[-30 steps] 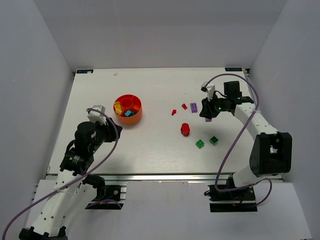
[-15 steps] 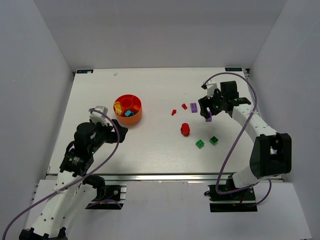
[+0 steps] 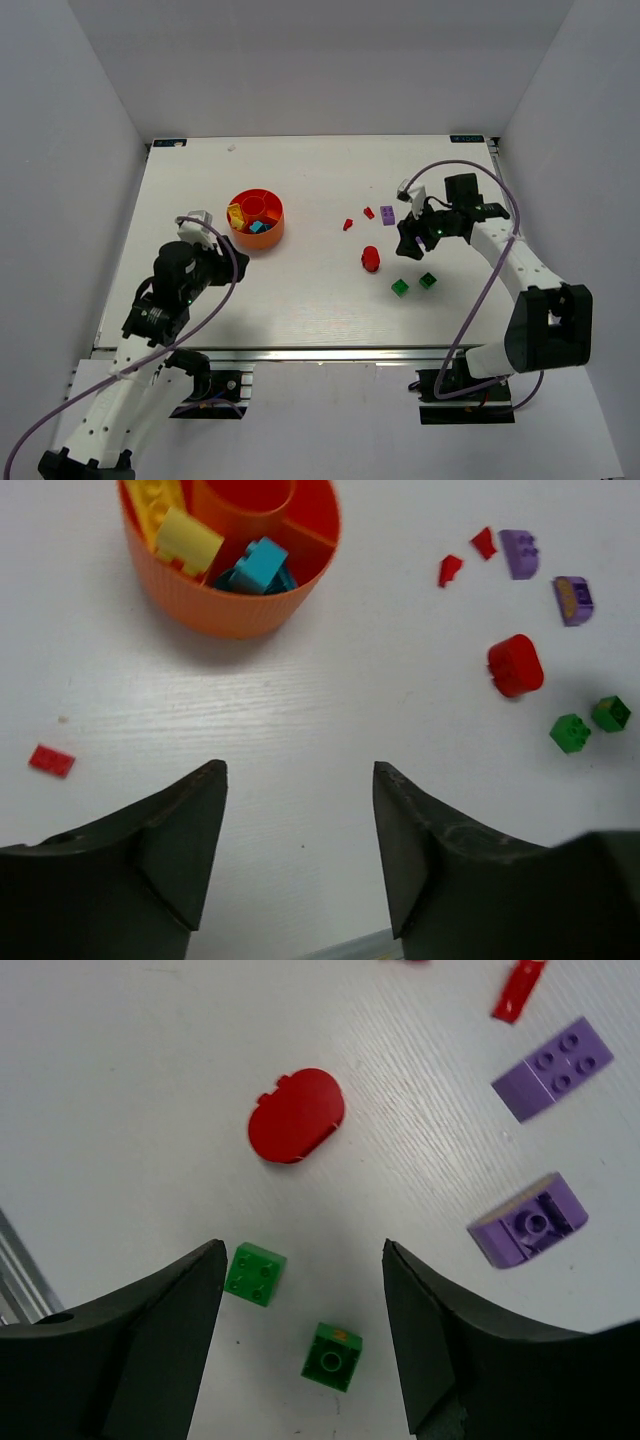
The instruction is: Sort the legos into containers by color
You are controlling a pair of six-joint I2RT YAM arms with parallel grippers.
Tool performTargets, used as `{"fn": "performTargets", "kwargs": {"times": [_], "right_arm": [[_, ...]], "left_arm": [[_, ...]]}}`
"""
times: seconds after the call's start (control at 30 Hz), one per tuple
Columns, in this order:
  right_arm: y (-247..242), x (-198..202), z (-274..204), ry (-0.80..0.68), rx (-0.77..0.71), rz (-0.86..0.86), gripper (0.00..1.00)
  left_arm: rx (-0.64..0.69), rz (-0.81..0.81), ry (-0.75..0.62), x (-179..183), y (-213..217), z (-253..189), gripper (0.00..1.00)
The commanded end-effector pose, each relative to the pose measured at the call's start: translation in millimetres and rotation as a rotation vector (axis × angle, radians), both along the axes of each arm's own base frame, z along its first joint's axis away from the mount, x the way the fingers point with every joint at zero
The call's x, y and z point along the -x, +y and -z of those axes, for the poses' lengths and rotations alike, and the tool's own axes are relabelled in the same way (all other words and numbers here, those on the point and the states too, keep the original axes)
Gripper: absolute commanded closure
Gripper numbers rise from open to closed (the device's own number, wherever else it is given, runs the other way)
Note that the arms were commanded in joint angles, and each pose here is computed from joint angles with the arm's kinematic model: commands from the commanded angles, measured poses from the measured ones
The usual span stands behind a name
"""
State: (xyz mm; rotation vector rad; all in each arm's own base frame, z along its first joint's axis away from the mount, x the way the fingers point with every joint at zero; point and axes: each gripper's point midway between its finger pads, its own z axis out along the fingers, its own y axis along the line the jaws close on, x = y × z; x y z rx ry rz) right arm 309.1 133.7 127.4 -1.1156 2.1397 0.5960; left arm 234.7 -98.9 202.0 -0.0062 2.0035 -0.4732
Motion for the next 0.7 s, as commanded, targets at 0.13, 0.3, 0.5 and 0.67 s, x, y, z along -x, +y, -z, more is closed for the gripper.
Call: {"fn": "performTargets", "kwargs": {"times": [0.13, 0.3, 0.5, 0.67], "right_arm": [[31, 27, -20, -0.087, -0.088, -0.212, 0.4], [35, 31, -28, -0.13, -0.089, -0.243, 0.42], [34, 17, -41, -0.177, -0.128, -0.12, 0.43], [45, 16, -54, -0.078, -0.219, -0.056, 0.52]], "left_arm": [[0.016, -0.194, 0.272, -6, 14, 42, 0.33], [-0.002, -0.286, 0.341, -11, 23, 58, 0.34], [-0.021, -0.395, 0.42, -14, 34, 67, 0.26], [-0.06, -0.584, 0.5, -15, 63, 75, 0.16]]}}
